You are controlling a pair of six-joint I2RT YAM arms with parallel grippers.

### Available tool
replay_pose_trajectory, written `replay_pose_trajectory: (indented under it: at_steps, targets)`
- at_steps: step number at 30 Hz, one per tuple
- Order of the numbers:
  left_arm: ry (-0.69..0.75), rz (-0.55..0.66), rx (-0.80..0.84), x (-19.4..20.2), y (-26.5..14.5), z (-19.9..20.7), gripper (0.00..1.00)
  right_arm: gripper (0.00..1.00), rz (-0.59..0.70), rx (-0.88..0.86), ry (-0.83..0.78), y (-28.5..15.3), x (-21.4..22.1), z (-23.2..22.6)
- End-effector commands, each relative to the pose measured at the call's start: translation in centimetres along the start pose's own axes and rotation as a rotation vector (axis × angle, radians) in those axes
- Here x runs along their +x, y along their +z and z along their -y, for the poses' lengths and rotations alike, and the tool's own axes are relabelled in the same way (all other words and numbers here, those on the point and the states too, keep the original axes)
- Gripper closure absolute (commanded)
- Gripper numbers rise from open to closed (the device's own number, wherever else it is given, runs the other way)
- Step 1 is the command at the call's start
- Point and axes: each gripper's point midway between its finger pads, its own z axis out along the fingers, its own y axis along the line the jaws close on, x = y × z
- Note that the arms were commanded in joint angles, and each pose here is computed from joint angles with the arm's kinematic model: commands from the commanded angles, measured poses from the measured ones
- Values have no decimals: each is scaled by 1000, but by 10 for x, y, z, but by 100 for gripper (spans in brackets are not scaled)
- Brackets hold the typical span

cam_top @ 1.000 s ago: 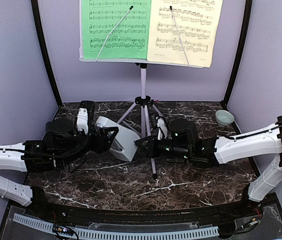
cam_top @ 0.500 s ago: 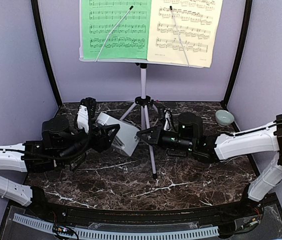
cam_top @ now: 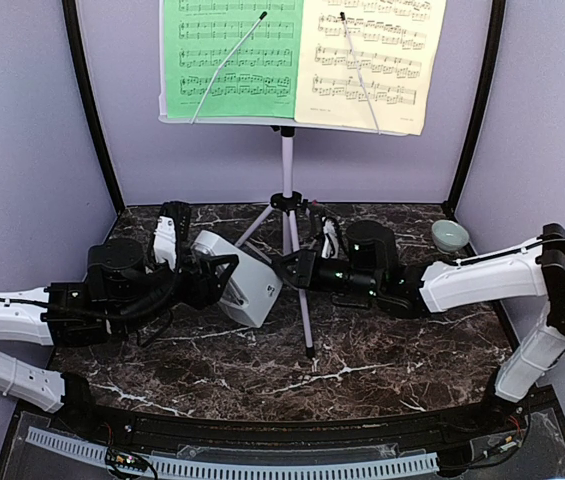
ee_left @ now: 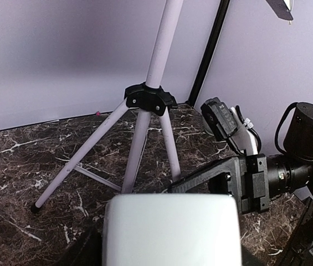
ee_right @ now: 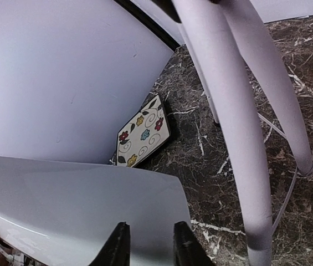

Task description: Set up the instrument practice props

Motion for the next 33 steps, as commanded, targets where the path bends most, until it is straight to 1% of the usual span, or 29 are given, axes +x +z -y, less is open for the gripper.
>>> replay_pose_trajectory:
  at_steps: [1,4,6,9,15,23,26,29,33]
  targets:
    - [-147,175,-16,-63,-18,-1,96,65,51,-81,-166,-15,-15,-37]
    - [-125,158,-63,-64,-17,-6,96,56,39,-70,-232,-16,-8,-45]
    - [-111,126,-112,-60,-15,-12,97,50,28,-54,-263,-13,-3,-48]
    - [-109,99,-190,-62,-14,-20,99,48,5,-23,-279,-6,7,-46]
    - [-110,79,-210,-67,-12,-19,99,53,-20,46,-274,9,18,-31]
    - [-114,81,-171,-71,-12,-12,99,54,-14,47,-279,20,19,-31]
    - [-115,79,-158,-69,-11,-10,100,59,-6,60,-280,21,16,-30]
    - [-121,75,-157,-67,-11,-11,100,66,2,73,-290,19,14,-28]
    - [-121,76,-156,-66,-10,-11,99,67,-8,69,-315,16,16,-30]
